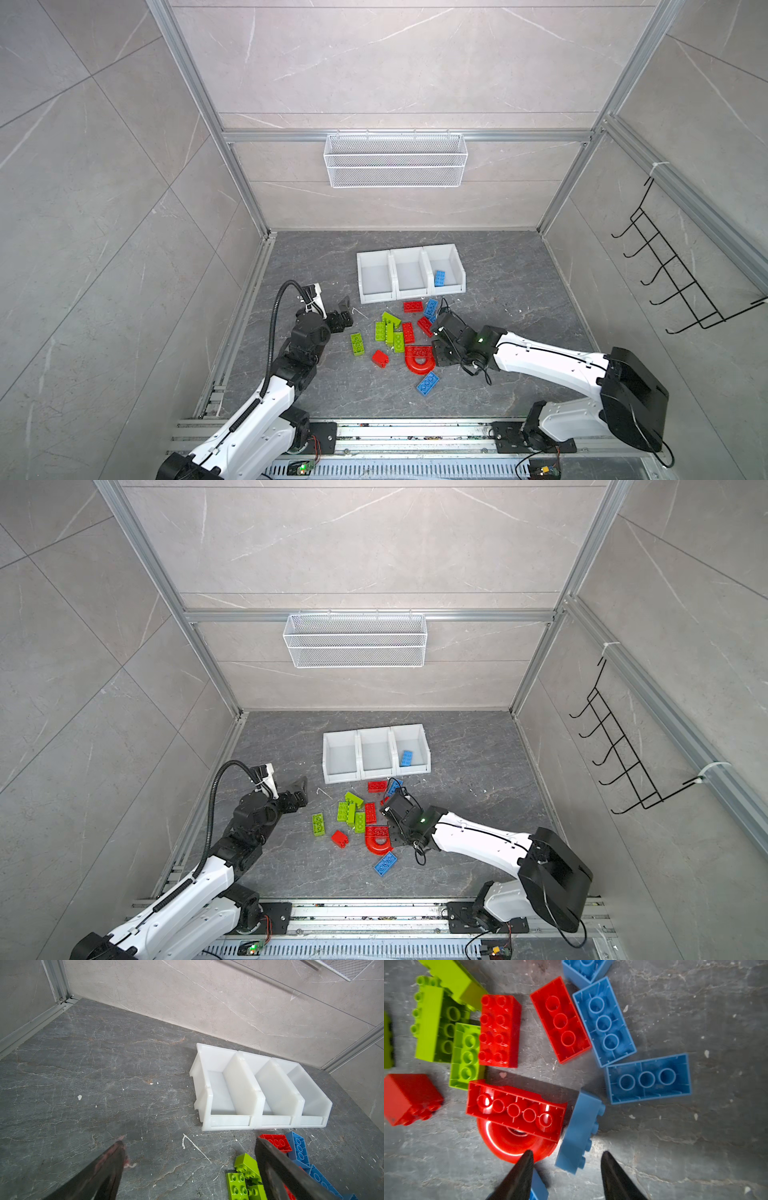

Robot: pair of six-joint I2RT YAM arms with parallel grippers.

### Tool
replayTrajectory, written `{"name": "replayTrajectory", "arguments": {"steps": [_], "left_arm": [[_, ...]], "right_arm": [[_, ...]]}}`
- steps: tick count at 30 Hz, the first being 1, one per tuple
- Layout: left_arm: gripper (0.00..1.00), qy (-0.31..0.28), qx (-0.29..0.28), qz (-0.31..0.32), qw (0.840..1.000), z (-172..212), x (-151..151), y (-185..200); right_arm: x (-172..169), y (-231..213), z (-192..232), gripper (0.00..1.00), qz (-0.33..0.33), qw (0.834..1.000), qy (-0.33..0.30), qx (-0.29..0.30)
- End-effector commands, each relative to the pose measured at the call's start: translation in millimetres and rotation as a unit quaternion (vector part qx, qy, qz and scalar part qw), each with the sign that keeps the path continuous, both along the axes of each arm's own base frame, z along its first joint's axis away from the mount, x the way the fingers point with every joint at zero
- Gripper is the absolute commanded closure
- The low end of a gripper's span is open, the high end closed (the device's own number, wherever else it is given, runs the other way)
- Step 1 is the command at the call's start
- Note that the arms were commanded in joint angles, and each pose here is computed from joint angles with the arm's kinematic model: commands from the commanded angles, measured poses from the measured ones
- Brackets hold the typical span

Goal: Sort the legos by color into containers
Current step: 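Return the right gripper to the pile and grasp another blue brick, then carry the blue brick into the bin compartment nearest the right arm and release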

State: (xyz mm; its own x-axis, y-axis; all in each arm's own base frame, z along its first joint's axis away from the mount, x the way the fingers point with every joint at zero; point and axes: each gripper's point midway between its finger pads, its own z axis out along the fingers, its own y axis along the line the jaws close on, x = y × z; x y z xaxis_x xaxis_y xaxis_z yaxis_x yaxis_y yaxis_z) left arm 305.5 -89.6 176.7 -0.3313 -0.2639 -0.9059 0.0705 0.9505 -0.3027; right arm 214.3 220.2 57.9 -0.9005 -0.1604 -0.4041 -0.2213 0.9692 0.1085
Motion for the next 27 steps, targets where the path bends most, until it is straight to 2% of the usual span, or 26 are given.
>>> {"name": "replayTrajectory", "arguments": {"steps": [1, 5, 9, 12, 19, 27], "left_arm": [[0.01, -0.019, -0.009, -0.002, 1.000, 8.3, 1.8, -1.3], [0.01, -0.009, -0.006, -0.003, 1.000, 6.1, 3.4, -2.5], [0.01, -0.014, -0.003, 0.001, 1.000, 6.9, 2.4, -0.2], [0.01, -0.015, 0.004, 0.008, 1.000, 8.4, 1.7, 3.3], [0.01, -0.023, 0.002, 0.010, 1.000, 13.3, -1.4, 5.8], [0.00, -0.018, -0.001, 0.003, 1.000, 11.2, -0.1, 1.9]], "right_arm": [[2.4, -6.0, -10.5, 0.45, -0.021, 1.000, -0.004, -0.015], [0.1, -15.1, -22.9, 0.47, -0.032, 0.999, -0.003, -0.027], [-3.6, -8.5, -32.1, 0.49, -0.027, 1.000, 0.007, -0.005], [-3.5, -7.7, -34.7, 0.56, -0.028, 1.000, 0.006, 0.000], [-1.7, -9.0, -32.3, 0.60, -0.027, 1.000, -0.003, -0.001], [-2.4, -15.7, -27.5, 0.69, -0.032, 0.999, -0.007, -0.011]]}}
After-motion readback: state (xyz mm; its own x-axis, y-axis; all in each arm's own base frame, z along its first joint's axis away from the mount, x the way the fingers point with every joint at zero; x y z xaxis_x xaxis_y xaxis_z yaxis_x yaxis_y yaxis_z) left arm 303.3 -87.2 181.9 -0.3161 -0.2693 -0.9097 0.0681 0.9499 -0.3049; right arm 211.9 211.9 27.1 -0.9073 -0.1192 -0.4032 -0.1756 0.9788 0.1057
